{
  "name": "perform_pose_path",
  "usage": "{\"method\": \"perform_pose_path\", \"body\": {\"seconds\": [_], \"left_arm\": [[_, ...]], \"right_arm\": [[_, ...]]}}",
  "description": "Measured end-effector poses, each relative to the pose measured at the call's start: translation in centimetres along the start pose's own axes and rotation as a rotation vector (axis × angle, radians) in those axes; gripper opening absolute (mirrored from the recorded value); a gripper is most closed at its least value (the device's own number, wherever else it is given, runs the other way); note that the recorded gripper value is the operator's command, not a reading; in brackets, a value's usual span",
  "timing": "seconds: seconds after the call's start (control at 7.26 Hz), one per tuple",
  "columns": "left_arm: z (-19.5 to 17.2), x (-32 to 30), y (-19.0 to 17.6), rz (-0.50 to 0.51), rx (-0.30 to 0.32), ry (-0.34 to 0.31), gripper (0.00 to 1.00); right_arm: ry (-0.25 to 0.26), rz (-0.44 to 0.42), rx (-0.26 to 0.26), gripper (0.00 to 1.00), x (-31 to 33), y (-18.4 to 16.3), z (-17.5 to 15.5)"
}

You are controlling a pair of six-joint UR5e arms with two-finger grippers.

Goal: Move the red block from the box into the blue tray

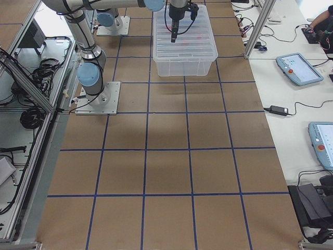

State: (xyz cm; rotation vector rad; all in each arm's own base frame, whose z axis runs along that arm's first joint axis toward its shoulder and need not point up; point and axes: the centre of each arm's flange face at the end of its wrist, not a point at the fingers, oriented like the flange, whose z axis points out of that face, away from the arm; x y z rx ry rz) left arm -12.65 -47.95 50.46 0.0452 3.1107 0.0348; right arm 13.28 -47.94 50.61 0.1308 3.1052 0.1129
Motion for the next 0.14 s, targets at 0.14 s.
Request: {"method": "perform_pose_path", "body": {"seconds": [0.14], "left_arm": [[0.00,0.01,-0.02,0.000,0.000,0.001,1.00]], "right_arm": [[0.005,0.001,0.005,1.00,0.07,-0.01,-0.17]]}}
